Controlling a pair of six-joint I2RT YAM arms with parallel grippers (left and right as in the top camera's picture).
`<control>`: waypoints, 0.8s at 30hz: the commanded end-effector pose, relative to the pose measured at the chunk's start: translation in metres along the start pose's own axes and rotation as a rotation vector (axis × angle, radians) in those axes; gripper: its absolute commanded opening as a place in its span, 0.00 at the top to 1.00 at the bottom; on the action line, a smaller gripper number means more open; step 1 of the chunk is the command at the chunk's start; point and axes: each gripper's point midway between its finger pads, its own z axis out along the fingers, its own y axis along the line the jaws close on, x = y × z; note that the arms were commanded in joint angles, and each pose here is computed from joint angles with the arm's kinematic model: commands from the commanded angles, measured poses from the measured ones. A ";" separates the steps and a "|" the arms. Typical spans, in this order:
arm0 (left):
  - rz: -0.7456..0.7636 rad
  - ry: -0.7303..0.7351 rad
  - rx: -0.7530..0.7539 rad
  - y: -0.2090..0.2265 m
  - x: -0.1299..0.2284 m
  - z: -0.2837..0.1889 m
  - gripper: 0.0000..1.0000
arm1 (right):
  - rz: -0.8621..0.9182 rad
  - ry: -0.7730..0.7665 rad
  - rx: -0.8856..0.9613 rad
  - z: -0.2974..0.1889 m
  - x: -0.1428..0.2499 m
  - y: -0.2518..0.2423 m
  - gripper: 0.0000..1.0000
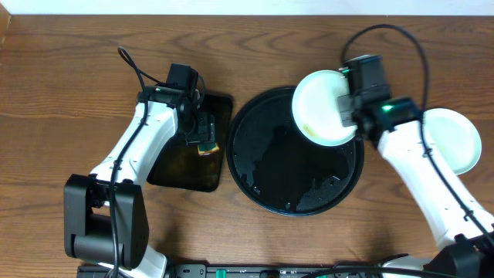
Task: Clean dirty plates on tray and stack at the side
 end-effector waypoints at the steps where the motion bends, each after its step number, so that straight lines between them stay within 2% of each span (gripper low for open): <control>1: 0.000 -0.006 -0.015 0.004 -0.001 0.000 0.19 | -0.029 -0.075 0.250 -0.026 -0.013 -0.016 0.99; 5: 0.000 -0.005 -0.016 0.004 -0.001 0.000 0.20 | -0.051 -0.136 0.373 -0.046 -0.022 -0.012 0.99; 10: 0.000 -0.006 -0.015 0.004 -0.001 0.000 0.19 | -0.041 -0.179 0.439 -0.058 -0.027 -0.012 0.99; 18: 0.000 -0.006 -0.015 0.004 -0.001 0.000 0.19 | -0.009 -0.235 0.493 -0.068 -0.038 -0.015 0.99; 24: 0.000 -0.009 -0.014 0.004 -0.002 0.000 0.19 | -0.056 -0.270 0.458 -0.076 -0.042 0.007 0.99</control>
